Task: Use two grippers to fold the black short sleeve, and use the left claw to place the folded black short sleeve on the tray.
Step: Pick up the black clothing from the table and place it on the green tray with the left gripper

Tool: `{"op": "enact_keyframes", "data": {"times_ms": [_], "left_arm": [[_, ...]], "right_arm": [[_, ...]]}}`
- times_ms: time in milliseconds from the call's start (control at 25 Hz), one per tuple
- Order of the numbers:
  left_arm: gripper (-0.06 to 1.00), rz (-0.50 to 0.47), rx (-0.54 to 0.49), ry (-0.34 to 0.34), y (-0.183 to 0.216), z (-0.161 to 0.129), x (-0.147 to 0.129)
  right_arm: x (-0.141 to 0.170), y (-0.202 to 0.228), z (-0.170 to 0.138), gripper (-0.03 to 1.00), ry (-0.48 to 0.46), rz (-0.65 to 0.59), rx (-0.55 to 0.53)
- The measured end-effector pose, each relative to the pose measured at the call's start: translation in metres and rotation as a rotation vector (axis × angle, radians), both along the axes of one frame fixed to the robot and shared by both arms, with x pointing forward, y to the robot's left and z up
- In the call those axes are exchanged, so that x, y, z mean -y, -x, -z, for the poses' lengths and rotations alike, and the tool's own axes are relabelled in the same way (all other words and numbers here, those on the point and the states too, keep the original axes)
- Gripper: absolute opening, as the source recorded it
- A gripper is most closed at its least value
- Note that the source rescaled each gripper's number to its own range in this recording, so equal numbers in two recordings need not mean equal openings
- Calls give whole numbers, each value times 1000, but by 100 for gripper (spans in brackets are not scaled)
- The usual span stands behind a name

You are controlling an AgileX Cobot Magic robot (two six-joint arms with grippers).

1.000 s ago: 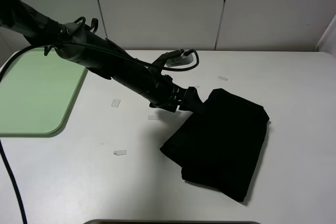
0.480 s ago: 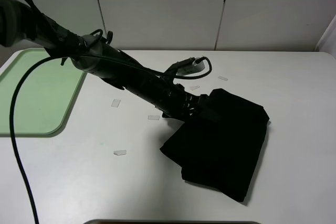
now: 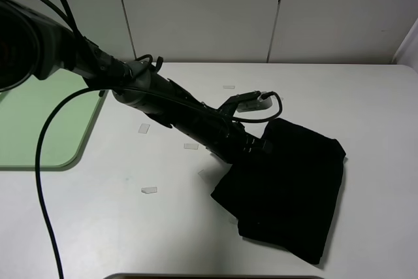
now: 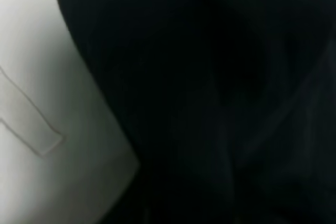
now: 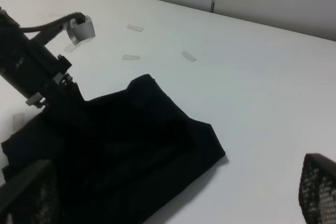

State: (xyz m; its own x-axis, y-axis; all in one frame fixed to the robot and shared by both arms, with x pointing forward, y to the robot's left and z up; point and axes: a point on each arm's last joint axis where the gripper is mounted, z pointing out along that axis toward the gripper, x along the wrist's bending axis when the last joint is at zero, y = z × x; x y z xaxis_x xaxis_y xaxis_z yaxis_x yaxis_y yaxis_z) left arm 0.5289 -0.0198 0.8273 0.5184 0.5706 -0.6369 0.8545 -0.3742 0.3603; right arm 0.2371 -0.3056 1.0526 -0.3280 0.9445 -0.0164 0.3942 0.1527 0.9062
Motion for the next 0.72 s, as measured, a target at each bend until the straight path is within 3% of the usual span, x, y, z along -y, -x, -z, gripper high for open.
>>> {"op": "enact_keyframes", "data": {"times_ms": [280, 720], "left_arm": [[15, 6, 66, -63, -20, -3, -23], [15, -107, 252, -288, -89, -37, -131]], "right_arm": [[0, 0, 0, 100, 0, 0, 0], [0, 0, 0, 100, 0, 0, 0]]}}
